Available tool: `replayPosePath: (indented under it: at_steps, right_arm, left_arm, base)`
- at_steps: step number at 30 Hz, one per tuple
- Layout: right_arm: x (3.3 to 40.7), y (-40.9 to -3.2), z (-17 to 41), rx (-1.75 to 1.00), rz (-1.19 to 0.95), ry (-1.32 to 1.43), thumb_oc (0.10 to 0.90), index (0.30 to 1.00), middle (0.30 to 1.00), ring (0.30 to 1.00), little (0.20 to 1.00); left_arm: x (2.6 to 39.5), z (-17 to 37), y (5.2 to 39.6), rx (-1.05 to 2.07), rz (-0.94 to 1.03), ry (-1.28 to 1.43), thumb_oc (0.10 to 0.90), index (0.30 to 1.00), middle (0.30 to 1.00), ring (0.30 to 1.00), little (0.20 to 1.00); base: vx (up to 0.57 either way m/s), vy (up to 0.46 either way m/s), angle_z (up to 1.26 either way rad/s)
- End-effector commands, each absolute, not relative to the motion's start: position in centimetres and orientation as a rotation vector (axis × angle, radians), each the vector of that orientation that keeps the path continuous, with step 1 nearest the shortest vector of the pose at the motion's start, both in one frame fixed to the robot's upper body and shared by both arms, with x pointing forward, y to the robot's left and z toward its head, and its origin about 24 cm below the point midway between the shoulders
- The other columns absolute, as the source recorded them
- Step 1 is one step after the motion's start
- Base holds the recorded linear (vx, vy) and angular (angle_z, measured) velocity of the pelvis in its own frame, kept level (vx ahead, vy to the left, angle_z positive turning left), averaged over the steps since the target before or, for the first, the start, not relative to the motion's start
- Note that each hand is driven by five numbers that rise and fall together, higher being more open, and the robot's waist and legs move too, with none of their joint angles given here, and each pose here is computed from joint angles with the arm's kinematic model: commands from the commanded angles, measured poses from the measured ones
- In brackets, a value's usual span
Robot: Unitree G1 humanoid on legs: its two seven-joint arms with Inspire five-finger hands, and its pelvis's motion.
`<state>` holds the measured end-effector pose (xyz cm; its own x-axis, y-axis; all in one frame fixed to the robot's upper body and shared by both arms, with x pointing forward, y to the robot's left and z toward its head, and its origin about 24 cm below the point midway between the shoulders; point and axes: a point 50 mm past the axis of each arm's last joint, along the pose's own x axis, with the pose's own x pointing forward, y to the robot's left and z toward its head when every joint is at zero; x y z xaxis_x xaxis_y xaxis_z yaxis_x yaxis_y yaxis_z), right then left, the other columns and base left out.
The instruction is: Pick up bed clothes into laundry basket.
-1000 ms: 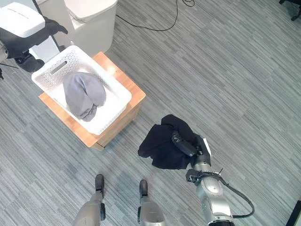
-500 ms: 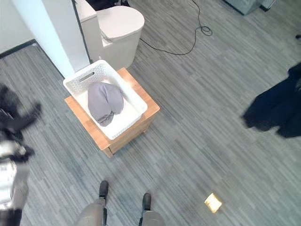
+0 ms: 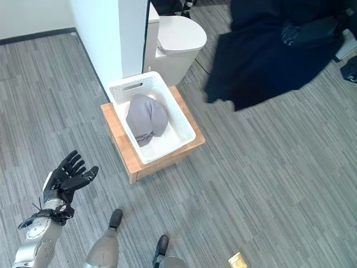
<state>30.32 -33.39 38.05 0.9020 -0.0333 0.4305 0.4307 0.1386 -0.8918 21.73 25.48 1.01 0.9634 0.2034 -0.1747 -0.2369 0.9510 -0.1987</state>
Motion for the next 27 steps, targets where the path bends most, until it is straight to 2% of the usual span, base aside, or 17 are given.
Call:
replayPosePath:
  at_steps: [1,11,17,27]
  right_arm:
    - [27.1,-35.0,44.1,-1.336,-0.631,-0.482,0.4,0.3,0.3,0.3,0.3]
    - [28.9,-31.9,42.9,-1.45,-0.51,-0.516,0.4,0.3,0.3,0.3,0.3]
    - [29.8,-28.2,43.2,-1.469,-0.389,-0.614,0.4,0.3,0.3,0.3,0.3]
    - [28.7,-26.9,45.9,-1.508,-0.42,-0.683,0.4,0.3,0.3,0.3,0.3]
  left_arm:
    - [22.3,5.4,25.0,-0.223,0.146,-0.082,0.8,0.9,0.9,0.9,0.9]
    - [22.6,5.8,25.0,-0.216,0.156,-0.106,0.8,0.9,0.9,0.9,0.9]
    - [22.7,5.9,25.5,-0.187,0.178,-0.101,0.8,0.9,0.9,0.9,0.9]
    - [23.2,6.2,25.4,-0.183,0.172,-0.115,0.8,0.9,0.9,0.9,0.9]
  base:
    - [-0.05,-0.038,0.14]
    - [-0.01,-0.01,0.16]
    - [0.0,-0.012,0.05]
    - [0.0,0.0,0.0]
